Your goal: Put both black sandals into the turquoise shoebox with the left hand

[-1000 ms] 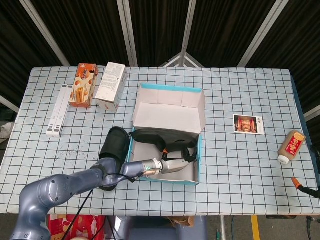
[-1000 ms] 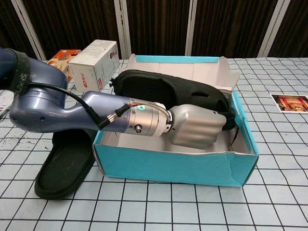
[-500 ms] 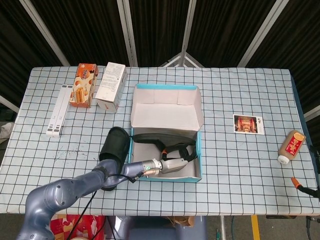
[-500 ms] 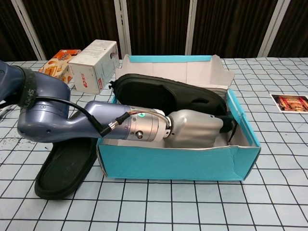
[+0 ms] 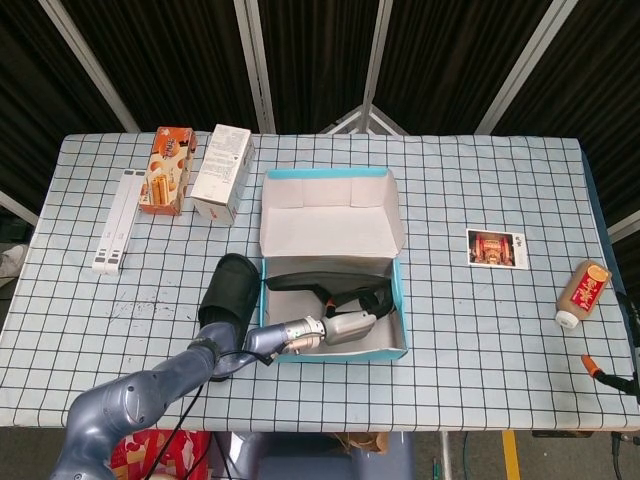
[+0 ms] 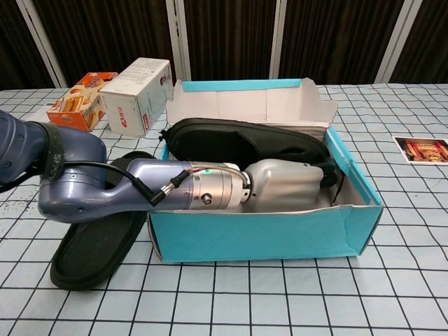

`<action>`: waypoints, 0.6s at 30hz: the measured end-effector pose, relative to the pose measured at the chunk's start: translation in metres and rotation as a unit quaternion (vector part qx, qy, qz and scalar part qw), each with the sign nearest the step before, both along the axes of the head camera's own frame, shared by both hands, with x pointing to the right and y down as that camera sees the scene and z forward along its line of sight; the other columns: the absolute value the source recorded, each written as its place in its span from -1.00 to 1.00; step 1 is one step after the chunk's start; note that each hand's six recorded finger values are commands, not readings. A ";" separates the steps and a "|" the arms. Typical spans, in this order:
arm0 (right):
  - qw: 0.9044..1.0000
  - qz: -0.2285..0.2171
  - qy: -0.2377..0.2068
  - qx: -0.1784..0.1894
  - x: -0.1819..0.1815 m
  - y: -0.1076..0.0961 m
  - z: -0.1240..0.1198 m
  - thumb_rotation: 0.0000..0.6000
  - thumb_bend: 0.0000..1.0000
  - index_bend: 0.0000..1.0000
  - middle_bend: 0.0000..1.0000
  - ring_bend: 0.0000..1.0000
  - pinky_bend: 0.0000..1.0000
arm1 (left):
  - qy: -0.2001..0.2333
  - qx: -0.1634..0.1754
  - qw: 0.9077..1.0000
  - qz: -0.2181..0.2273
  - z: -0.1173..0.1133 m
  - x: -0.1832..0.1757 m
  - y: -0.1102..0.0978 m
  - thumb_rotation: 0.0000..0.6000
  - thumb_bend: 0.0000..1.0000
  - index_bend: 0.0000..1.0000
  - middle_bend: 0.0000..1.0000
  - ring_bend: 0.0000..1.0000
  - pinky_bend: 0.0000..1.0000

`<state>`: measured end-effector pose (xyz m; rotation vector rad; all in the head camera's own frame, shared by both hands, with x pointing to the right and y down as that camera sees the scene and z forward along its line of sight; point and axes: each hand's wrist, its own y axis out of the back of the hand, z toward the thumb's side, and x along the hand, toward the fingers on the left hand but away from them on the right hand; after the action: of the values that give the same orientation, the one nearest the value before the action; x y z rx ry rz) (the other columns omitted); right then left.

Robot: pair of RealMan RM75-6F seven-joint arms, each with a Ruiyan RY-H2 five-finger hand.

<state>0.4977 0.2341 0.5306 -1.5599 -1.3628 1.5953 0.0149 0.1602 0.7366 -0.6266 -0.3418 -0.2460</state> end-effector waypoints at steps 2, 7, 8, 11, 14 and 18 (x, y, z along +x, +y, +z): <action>1.000 0.000 -0.001 -0.001 0.000 0.000 0.000 1.00 -0.53 -0.79 -0.67 -0.60 -0.55 | 0.000 0.001 1.000 -0.009 0.001 0.000 -0.003 1.00 -0.02 -0.02 -0.01 -0.71 -0.60; 1.000 0.000 -0.001 -0.001 0.000 0.001 0.001 1.00 -0.53 -0.79 -0.67 -0.60 -0.55 | 0.002 -0.005 1.000 -0.029 0.002 0.000 -0.010 1.00 -0.09 -0.06 -0.03 -0.71 -0.60; 1.000 0.000 -0.001 -0.001 0.000 0.001 0.001 1.00 -0.53 -0.79 -0.67 -0.60 -0.55 | 0.003 -0.009 0.999 -0.035 0.003 0.000 -0.011 1.00 -0.12 -0.09 -0.05 -0.71 -0.60; 1.000 0.001 -0.002 -0.002 0.000 0.000 0.001 1.00 -0.53 -0.79 -0.67 -0.60 -0.55 | 0.008 -0.016 0.999 -0.048 0.002 -0.001 -0.015 1.00 -0.19 -0.16 -0.06 -0.71 -0.60; 1.000 0.001 -0.002 -0.003 0.001 0.000 0.002 1.00 -0.53 -0.79 -0.67 -0.60 -0.55 | 0.014 -0.023 0.998 -0.060 0.001 -0.002 -0.018 1.00 -0.23 -0.26 -0.11 -0.71 -0.60; 1.000 -0.001 -0.002 -0.003 0.000 0.000 0.002 1.00 -0.53 -0.79 -0.67 -0.60 -0.55 | 0.023 -0.021 0.997 -0.071 -0.002 -0.003 -0.022 1.00 -0.26 -0.45 -0.26 -0.71 -0.60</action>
<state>0.4975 0.2342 0.5329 -1.5688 -1.3603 1.5976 0.0115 0.1385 0.7344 -0.6985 -0.2591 -0.3598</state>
